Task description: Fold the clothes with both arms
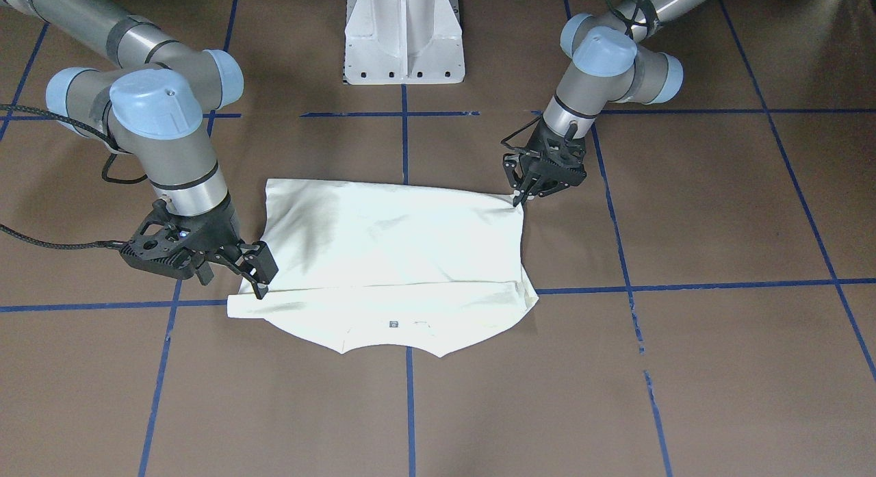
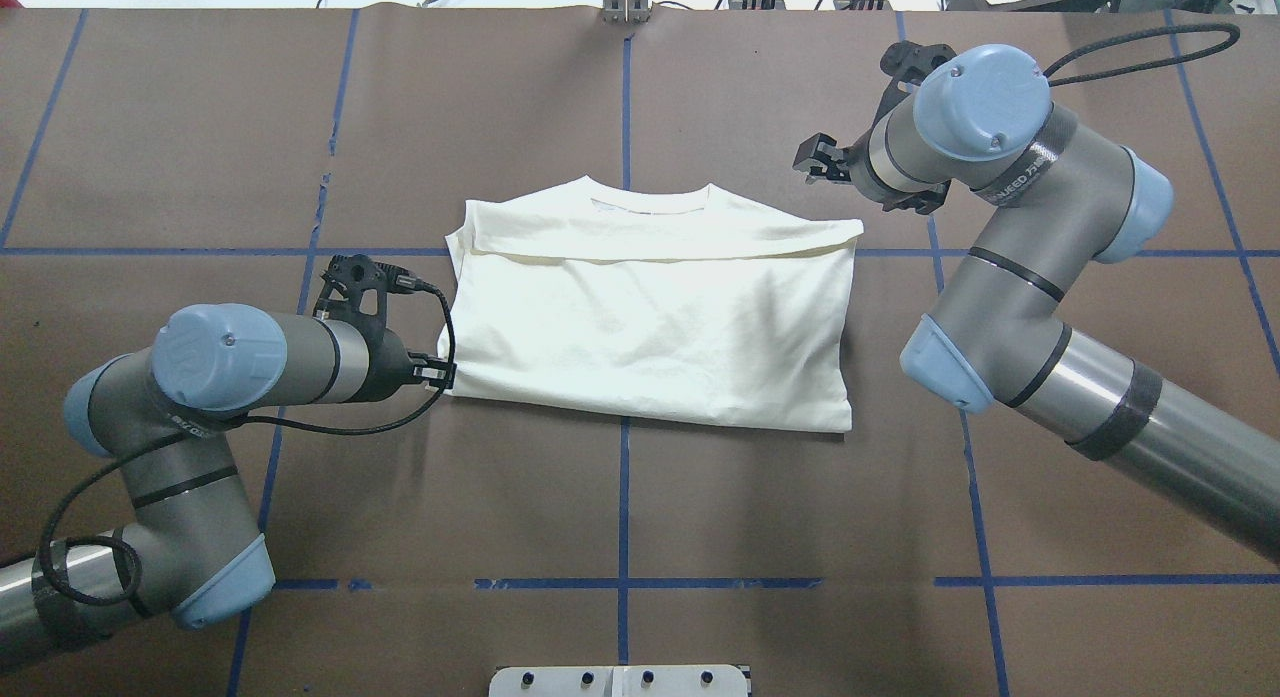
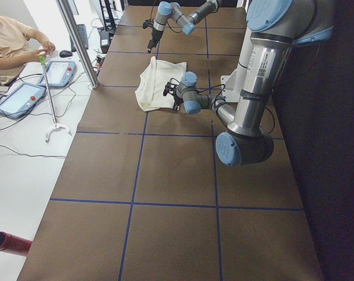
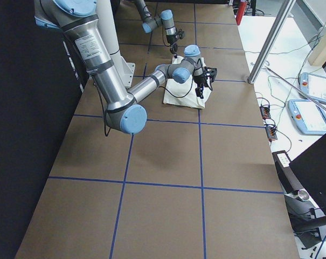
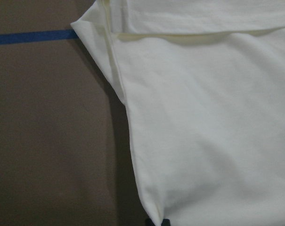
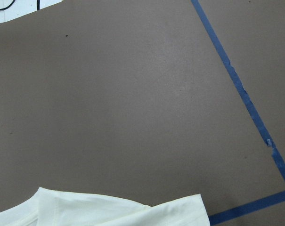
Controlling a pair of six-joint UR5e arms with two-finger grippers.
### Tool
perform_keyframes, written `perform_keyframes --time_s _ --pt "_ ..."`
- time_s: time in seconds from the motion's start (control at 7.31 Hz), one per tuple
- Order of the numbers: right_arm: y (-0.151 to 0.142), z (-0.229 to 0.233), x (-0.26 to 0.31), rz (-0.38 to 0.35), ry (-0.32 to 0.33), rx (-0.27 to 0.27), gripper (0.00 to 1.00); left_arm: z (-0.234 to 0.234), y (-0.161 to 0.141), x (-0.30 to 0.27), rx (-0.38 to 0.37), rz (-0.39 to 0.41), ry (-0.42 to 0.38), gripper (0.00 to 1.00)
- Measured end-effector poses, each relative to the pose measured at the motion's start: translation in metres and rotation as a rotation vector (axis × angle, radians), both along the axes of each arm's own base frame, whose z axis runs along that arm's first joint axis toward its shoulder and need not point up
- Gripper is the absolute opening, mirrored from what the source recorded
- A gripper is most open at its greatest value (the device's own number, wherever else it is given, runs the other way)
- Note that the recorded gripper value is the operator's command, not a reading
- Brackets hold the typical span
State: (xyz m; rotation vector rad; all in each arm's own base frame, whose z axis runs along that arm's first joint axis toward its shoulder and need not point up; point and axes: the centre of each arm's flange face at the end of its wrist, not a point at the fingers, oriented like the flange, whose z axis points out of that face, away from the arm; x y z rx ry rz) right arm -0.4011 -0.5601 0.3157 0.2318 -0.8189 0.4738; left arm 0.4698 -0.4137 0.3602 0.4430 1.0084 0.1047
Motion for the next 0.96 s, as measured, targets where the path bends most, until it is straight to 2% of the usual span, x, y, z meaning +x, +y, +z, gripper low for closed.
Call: perform_keyframes --time_s 0.27,0.55,0.82,0.96 --pt "0.000 -0.001 0.000 0.000 -0.002 0.002 1.00 0.022 -0.068 -0.032 0.050 -0.067 -0.082 0.00" --pt "-0.001 -0.003 0.001 0.003 -0.004 0.004 1.00 0.024 -0.175 -0.039 0.077 -0.143 -0.170 0.00" --pt "-0.003 -0.006 0.005 0.008 -0.008 0.007 1.00 -0.011 -0.275 -0.018 0.078 -0.228 -0.240 0.00" --pt "-0.003 -0.008 0.006 0.009 -0.012 0.009 1.00 -0.029 -0.309 -0.010 0.087 -0.274 -0.263 0.93"
